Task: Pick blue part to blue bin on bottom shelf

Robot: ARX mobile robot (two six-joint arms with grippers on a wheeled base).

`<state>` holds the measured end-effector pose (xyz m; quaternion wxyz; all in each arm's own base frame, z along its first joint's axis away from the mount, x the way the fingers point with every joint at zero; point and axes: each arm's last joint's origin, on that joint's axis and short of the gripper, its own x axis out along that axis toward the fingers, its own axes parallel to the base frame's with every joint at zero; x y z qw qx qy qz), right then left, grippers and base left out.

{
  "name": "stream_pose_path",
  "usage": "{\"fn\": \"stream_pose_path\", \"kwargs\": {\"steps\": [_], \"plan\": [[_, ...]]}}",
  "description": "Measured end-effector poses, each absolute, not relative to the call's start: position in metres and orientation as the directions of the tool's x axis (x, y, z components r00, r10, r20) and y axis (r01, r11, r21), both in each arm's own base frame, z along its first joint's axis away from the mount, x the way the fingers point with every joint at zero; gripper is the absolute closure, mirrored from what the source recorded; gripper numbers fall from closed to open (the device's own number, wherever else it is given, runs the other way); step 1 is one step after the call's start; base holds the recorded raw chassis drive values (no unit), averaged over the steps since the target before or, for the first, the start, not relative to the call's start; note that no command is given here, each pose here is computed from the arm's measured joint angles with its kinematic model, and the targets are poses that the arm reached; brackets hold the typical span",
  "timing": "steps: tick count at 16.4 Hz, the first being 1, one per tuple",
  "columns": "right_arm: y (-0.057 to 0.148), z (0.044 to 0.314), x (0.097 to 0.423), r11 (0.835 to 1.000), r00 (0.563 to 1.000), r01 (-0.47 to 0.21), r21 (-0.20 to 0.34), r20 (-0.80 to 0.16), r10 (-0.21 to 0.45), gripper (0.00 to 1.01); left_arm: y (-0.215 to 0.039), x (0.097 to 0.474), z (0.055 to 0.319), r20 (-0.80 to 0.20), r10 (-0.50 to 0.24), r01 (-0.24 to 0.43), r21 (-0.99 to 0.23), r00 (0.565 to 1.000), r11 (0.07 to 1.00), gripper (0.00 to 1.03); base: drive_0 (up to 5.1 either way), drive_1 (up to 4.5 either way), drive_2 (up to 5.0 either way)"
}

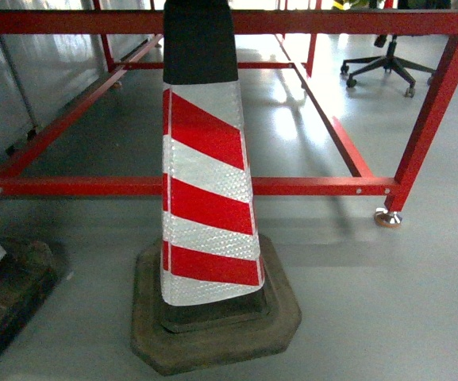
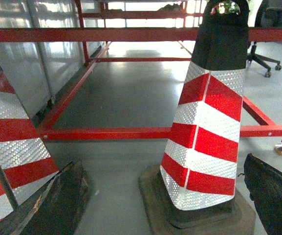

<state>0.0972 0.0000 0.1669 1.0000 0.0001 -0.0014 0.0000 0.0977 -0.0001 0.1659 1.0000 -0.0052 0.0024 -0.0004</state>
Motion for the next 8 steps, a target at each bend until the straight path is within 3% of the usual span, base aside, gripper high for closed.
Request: {"fn": "stream_pose_path", "kwargs": {"steps": [8], "plan": [[0.0,0.1669,0.0972,1.0,1.0,0.0,0.0,0.003,0.0,0.03,-0.0001,0.0977,0.1659,-0.004,-0.001,0.001,-0.011,1.0,1.0,0.05,0.0,0.0,0.0]]}}
